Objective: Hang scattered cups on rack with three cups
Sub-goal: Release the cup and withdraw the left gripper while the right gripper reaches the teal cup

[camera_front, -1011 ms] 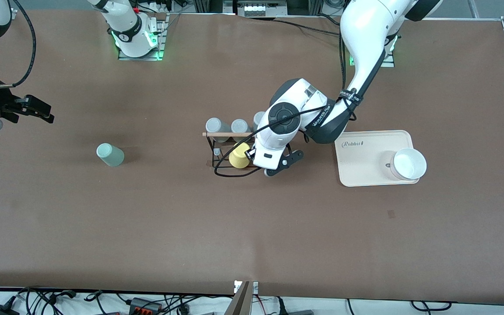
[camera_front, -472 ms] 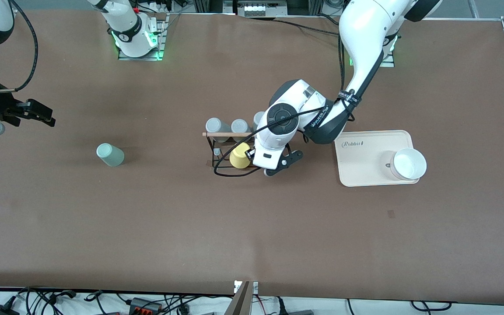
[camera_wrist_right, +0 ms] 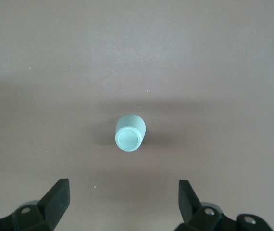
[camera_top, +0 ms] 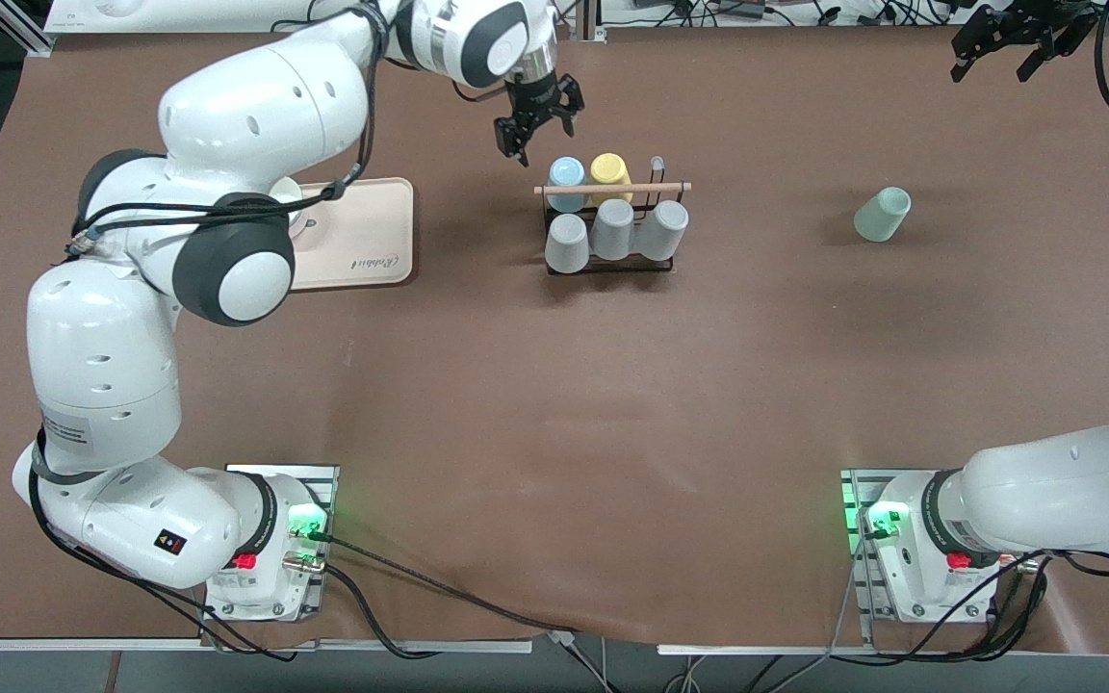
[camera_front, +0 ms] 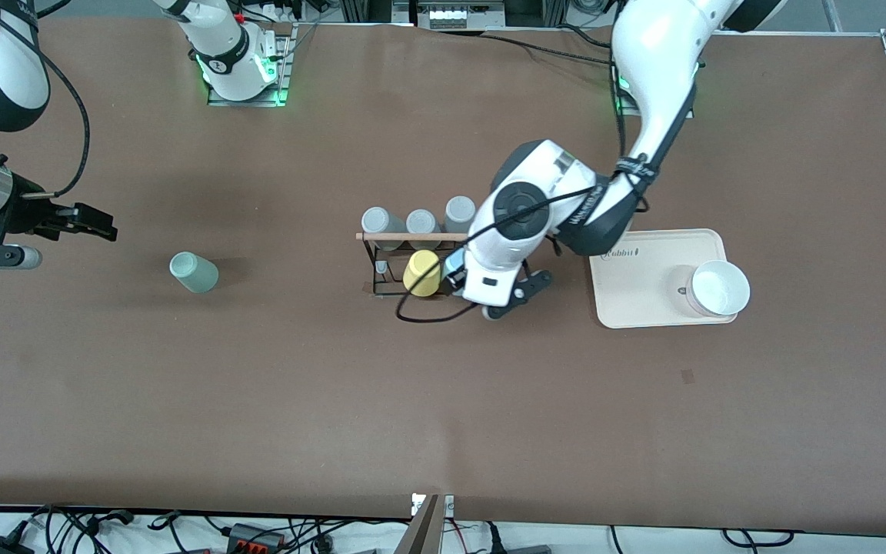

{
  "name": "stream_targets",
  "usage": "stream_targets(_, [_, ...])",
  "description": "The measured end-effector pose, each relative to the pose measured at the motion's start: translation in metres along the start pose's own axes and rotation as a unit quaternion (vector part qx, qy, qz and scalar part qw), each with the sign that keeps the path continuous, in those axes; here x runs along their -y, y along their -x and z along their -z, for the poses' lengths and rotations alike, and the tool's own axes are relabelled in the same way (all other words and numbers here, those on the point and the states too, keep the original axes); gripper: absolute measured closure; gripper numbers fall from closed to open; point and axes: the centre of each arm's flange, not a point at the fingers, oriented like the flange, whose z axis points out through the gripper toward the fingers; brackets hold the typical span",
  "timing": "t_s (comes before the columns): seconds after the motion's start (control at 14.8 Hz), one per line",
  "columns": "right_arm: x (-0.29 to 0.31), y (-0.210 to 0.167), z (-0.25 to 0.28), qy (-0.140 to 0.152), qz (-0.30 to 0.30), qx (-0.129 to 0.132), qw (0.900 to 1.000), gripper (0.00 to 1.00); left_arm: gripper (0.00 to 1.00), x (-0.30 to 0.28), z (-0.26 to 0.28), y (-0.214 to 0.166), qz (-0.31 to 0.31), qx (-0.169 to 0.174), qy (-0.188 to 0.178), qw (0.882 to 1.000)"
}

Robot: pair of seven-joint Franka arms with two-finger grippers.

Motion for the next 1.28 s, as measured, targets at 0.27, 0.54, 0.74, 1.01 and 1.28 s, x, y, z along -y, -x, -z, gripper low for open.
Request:
stream_targets(0.27, [0.005, -0.007, -0.018, -0.001, 0.004, 0.01, 1.0, 0.0, 0.0, 0.039, 0.067, -0.05, -0.011, -0.03, -0.026, 0.999])
stream_targets(0.54, [0.005, -0.027, -0.075, -0.002, 0.005, 0.041, 0.999, 0.0, 0.0, 0.096, 0.14, -0.104, -0.045, -0.035, -0.033, 0.998])
stream_targets(0.74, [0.015, -0.034, -0.111, -0.002, 0.01, 0.04, 0.999, 0.0, 0.0, 0.133, 0.177, -0.136, -0.065, -0.039, -0.032, 0.997])
stream_targets(1.01, [0.025, -0.022, -0.169, 0.0, -0.005, 0.03, 1.0, 0.0, 0.0, 0.177, 0.209, -0.163, -0.123, -0.041, -0.035, 0.991])
stream_targets(1.28, [0.022, -0.007, -0.216, 0.0, -0.009, 0.035, 0.999, 0.0, 0.0, 0.236, 0.242, -0.177, -0.204, -0.05, -0.044, 0.977])
